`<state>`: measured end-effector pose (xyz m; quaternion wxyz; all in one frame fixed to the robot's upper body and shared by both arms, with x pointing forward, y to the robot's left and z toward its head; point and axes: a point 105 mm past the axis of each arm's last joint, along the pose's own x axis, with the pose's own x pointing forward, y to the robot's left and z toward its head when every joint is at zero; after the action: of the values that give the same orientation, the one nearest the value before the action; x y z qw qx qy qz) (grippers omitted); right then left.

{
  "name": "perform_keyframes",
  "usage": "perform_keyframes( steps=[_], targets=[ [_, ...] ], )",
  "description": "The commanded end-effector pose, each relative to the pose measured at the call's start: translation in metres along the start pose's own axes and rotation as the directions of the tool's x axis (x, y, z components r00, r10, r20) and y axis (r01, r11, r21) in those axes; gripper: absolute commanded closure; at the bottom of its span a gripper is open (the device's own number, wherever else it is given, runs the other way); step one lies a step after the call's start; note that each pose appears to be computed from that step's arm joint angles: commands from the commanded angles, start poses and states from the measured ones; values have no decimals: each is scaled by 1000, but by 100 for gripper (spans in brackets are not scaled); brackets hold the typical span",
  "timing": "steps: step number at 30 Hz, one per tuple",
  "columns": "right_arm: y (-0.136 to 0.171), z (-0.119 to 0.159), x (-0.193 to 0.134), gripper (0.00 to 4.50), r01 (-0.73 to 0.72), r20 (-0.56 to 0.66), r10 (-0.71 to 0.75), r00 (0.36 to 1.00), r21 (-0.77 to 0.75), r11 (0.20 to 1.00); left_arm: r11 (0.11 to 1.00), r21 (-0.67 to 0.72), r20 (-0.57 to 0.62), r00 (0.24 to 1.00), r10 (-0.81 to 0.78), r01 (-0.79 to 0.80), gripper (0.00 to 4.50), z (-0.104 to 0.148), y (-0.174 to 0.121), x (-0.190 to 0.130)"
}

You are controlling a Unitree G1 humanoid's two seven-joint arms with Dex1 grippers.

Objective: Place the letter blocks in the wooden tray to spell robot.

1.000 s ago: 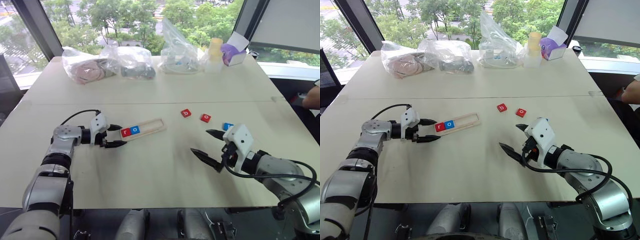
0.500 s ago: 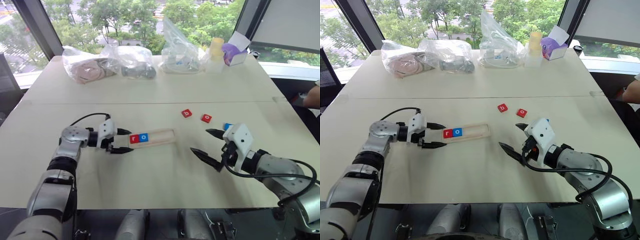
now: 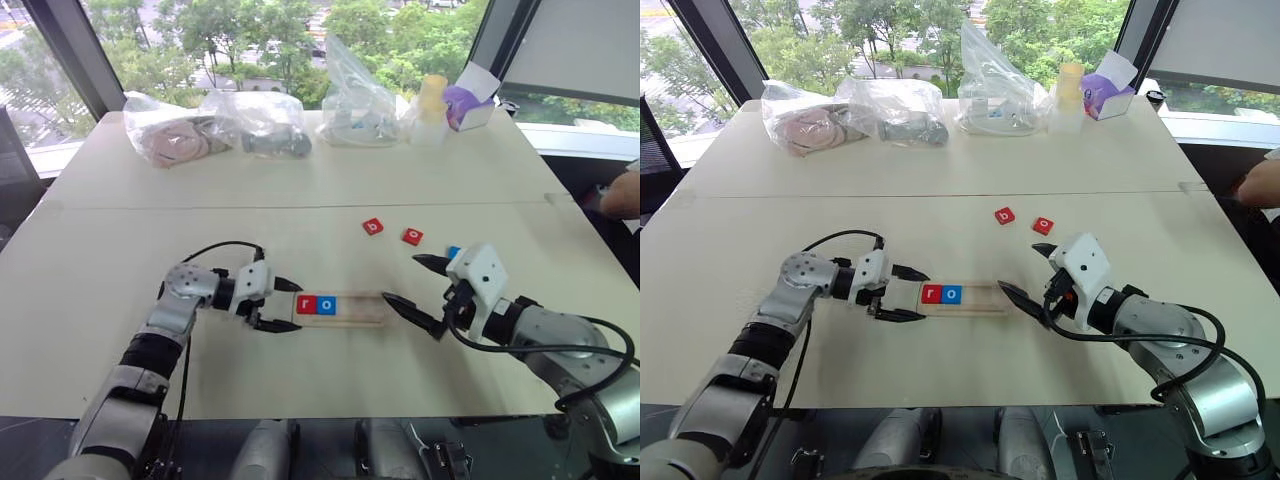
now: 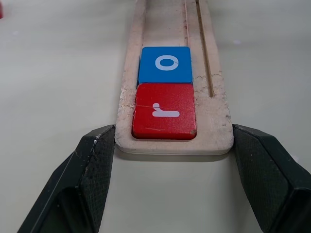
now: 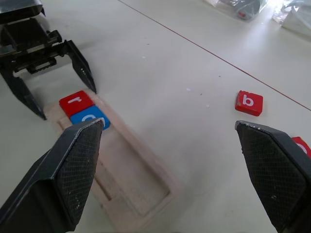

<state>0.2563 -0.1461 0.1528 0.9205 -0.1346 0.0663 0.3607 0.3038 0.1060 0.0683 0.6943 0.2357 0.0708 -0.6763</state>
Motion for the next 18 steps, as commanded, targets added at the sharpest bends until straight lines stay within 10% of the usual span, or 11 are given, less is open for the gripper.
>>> perform_keyframes(
  steps=[1, 18],
  targets=[
    [6, 12, -1, 0, -4, 45, 6, 999, -30, 1000, 1000, 5, -38, 999, -23, 23, 139, -2, -10, 8],
    [8, 10, -1, 0, -21, 38, 22, 999, -32, 999, 998, -65, -117, 993, 12, -20, 139, 2, -47, 17]
  ],
)
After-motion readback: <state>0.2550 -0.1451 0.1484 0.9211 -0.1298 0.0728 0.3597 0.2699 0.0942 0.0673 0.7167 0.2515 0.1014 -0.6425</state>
